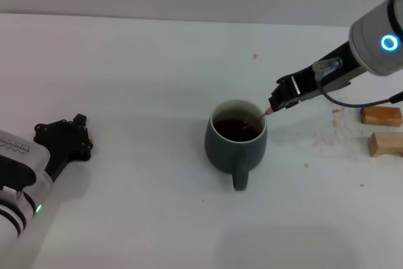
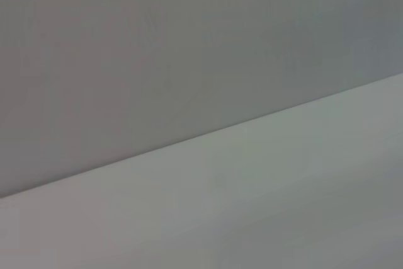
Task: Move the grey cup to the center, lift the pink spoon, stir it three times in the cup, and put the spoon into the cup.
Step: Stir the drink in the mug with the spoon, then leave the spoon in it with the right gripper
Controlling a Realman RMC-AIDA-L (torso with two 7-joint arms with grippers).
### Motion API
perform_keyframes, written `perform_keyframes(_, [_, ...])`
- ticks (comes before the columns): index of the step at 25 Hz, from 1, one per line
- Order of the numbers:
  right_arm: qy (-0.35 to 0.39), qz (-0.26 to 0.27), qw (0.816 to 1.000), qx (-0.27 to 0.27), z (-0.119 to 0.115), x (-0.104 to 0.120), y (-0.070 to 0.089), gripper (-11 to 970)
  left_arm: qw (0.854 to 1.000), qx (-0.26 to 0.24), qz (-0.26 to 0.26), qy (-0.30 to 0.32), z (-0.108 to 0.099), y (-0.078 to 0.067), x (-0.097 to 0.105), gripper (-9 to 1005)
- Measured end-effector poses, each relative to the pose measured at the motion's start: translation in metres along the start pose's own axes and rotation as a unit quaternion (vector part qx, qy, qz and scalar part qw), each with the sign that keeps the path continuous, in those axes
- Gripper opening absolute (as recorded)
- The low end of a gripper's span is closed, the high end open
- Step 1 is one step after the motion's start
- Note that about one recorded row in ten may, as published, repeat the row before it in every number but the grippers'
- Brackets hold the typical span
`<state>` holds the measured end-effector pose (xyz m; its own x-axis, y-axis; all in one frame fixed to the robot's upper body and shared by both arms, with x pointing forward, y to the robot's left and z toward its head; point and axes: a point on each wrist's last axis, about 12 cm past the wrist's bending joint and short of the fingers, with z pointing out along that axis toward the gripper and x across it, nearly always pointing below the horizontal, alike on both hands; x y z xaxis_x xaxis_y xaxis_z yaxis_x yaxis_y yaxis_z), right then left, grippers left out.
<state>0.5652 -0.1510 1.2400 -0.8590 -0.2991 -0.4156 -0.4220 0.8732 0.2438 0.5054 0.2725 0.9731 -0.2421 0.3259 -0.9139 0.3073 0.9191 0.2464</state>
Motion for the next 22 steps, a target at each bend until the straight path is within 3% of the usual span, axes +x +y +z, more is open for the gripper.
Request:
perform_keyframes(9, [-0.003,0.000,1.000,0.009,-0.013,0.009,-0.006,67,1.000,0.000,-0.001,0.000,-0.001,0.000,0.001,-1])
perform_keyframes(16, [0.001,-0.002,1.000,-0.005,-0.012,0.017,0.004,67,1.000,0.001,0.000,0.000,-0.001,0.000,0.000,-1])
perform_keyframes(22, [0.005,-0.008,1.000,-0.010,-0.004,0.011,0.010,68,1.000,0.001,-0.001,0.000,0.000,-0.001,0.000,-1])
